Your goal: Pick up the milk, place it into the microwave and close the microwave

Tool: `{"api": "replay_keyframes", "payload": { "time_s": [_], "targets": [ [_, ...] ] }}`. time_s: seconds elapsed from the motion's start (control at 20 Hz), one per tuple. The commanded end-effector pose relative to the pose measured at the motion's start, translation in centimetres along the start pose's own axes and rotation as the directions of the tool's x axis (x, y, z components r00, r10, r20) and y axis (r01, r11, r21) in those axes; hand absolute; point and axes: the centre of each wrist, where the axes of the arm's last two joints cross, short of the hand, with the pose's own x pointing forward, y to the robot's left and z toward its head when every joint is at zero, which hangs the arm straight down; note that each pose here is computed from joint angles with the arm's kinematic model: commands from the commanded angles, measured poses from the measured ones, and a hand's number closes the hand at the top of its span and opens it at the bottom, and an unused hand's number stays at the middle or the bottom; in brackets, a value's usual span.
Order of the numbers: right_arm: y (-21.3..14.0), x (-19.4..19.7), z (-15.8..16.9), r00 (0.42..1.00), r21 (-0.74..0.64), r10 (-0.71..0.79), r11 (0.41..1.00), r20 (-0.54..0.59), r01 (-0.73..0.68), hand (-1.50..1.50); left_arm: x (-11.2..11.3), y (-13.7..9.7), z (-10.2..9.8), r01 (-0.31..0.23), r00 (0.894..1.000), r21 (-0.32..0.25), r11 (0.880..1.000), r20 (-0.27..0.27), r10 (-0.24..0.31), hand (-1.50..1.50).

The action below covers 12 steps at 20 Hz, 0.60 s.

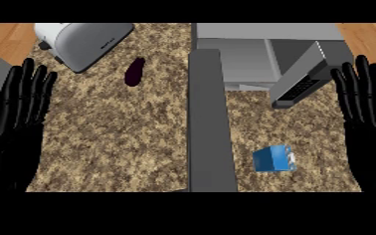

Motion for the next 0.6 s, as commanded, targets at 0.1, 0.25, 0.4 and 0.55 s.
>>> {"api": "replay_keyframes", "payload": {
  "time_s": [0.1, 0.25, 0.4, 0.55],
  "targets": [
    [0.4, 3.3, 3.0, 0.997, -0.056, 0.068, 0.996, -0.022, -0.069, -1.5, -1.2, -0.6, -0.3, -0.056, 0.998, -0.001, 0.998, -0.005, 0.056, -1.5],
    [0.2, 5.6, 6.8, 0.994, -0.105, 0.095, 0.989, -0.047, -0.1, -1.5, -2.1, -0.4, -0.9, -0.109, 0.994, -0.019, 0.994, -0.032, 0.108, -1.5],
    [1.4, 5.3, 7.5, 0.984, -0.09, 0.0, 0.996, -0.175, -0.016, -1.5, -3.8, -1.1, 1.9, -0.313, 0.937, 0.106, 0.944, -0.125, 0.325, -1.5],
    [2.6, 6.9, 9.4, 0.982, -0.113, -0.012, 0.994, -0.189, -0.01, -1.5, -3.8, -0.9, 3.0, -0.333, 0.932, 0.088, 0.939, -0.12, 0.342, -1.5]
  ]
}}
